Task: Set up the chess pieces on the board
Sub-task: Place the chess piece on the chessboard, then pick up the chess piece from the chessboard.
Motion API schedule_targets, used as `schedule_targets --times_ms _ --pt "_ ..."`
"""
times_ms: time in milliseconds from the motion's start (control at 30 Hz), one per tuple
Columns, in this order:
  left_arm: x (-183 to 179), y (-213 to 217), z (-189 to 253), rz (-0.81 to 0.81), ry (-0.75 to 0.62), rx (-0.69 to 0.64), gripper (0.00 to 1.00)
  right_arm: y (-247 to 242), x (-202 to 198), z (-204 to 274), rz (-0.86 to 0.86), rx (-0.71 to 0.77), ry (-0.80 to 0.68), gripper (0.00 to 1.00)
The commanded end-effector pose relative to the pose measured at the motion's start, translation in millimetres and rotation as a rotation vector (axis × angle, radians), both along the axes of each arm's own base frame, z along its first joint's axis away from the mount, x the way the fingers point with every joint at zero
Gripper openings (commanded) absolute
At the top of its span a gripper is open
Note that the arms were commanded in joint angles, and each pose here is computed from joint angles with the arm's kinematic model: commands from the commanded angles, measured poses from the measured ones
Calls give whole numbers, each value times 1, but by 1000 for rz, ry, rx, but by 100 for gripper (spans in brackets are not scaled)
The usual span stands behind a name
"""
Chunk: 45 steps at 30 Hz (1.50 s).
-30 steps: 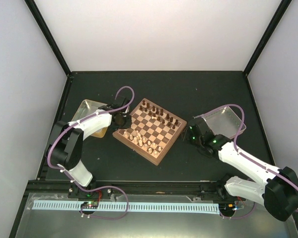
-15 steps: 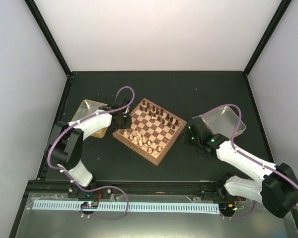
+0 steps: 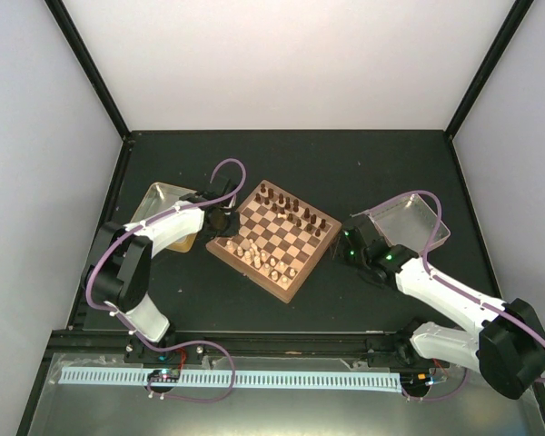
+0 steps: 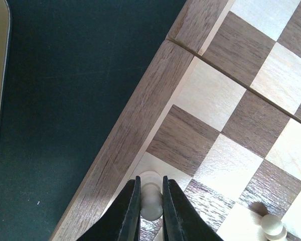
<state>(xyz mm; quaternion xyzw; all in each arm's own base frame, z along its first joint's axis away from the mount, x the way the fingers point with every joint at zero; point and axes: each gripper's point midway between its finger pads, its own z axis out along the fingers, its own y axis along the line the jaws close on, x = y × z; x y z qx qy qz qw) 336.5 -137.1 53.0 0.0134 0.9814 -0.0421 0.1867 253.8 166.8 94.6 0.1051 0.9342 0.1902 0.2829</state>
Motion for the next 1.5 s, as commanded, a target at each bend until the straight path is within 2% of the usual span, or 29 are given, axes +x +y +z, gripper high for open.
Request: schedule_targets --times_ms 0,133,333,533,833,967,1233,1400,1467 --pt "-14 13 -5 16 58 51 13 4 8 11 -9 29 -32 38" --pt "-14 13 -4 14 61 50 16 5 8 11 -7 32 -30 38" --pt "-9 3 -1 -11 46 8 29 6 8 13 -1 36 -31 38" --pt "-1 -1 11 -15 15 -7 36 7 8 18 18 29 -42 40" --pt "3 -3 37 -8 -53 -47 32 16 8 33 88 23 -36 42" --pt "2 -3 47 1 -80 -64 34 22 7 38 136 15 -31 42" --pt "-12 5 94 46 -241 -148 38 55 11 53 311 37 -55 43" --pt "-24 13 132 65 -400 -223 42 93 17 57 451 37 -68 44" --pt "-28 17 153 71 -480 -254 44 111 20 52 509 30 -69 47"
